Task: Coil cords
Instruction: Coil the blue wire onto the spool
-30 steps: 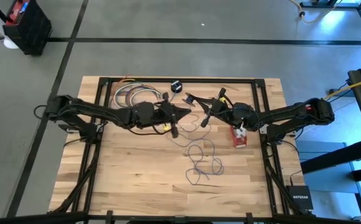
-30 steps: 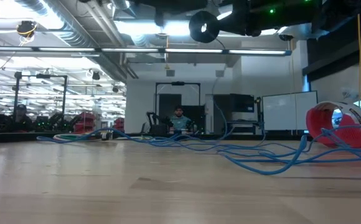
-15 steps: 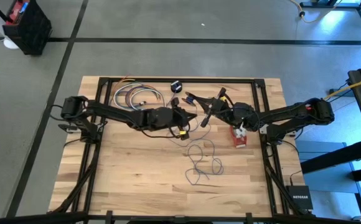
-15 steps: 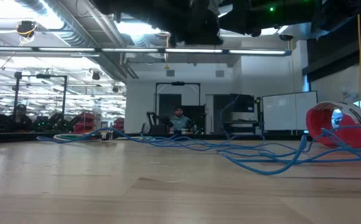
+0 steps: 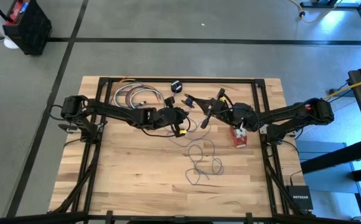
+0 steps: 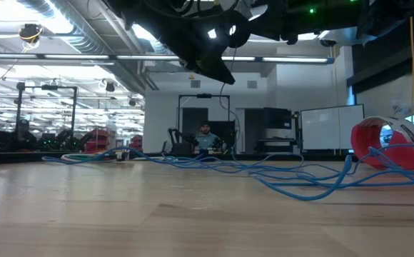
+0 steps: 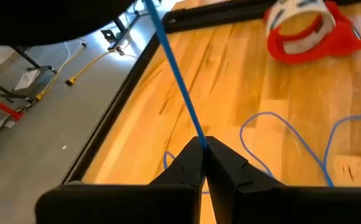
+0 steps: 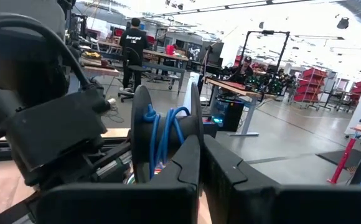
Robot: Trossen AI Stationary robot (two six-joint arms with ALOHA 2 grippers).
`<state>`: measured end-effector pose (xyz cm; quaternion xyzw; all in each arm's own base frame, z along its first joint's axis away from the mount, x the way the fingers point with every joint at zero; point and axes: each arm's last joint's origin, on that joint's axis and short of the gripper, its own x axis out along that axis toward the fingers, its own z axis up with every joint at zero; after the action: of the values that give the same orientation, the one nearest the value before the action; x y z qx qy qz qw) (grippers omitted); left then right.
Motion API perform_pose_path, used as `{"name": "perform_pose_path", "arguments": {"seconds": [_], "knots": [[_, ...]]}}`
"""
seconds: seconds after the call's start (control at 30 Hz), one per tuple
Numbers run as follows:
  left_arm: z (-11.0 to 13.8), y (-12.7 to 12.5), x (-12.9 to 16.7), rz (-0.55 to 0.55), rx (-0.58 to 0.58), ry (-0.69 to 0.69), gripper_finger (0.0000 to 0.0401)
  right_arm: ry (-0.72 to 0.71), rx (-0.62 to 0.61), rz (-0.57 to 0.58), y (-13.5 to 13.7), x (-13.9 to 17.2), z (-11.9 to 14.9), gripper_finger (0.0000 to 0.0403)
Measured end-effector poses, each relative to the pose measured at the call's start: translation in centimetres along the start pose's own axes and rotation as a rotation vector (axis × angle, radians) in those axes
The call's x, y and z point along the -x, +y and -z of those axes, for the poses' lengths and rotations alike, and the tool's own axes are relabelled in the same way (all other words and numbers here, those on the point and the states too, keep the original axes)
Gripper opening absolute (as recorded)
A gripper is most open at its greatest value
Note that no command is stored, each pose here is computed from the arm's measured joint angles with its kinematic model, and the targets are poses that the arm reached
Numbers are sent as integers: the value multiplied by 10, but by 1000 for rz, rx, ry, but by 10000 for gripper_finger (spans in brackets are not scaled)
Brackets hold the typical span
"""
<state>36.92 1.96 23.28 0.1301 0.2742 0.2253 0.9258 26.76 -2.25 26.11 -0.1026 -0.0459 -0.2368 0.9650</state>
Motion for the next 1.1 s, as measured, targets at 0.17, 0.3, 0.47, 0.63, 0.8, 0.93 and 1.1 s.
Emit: {"name": "perform_pose_path", "arguments": {"seconds": [0.17, 0.3, 0.47, 0.63, 0.8, 0.93, 1.1], "knots": [[3, 1, 1, -48, -46, 39, 7, 3, 1, -1, 0, 0, 0, 12], [4, 1, 1, -46, -41, 50, 13, -7, -6, 2, 0, 0, -1, 12], [11, -3, 1, -33, -73, 98, 66, -27, -16, 8, -1, 0, -4, 12], [9, -1, 12, -21, -93, 119, 132, -21, -13, 7, -1, 0, -3, 12], [-1, 5, 37, 9, -70, 96, 155, -18, -11, 6, -1, 0, -3, 12], [7, 6, 34, 146, -53, -4, 155, -17, -10, 6, -1, 0, -3, 12], [22, 12, 11, 134, -34, -129, 155, -18, -11, 6, -1, 0, -3, 12]]}}
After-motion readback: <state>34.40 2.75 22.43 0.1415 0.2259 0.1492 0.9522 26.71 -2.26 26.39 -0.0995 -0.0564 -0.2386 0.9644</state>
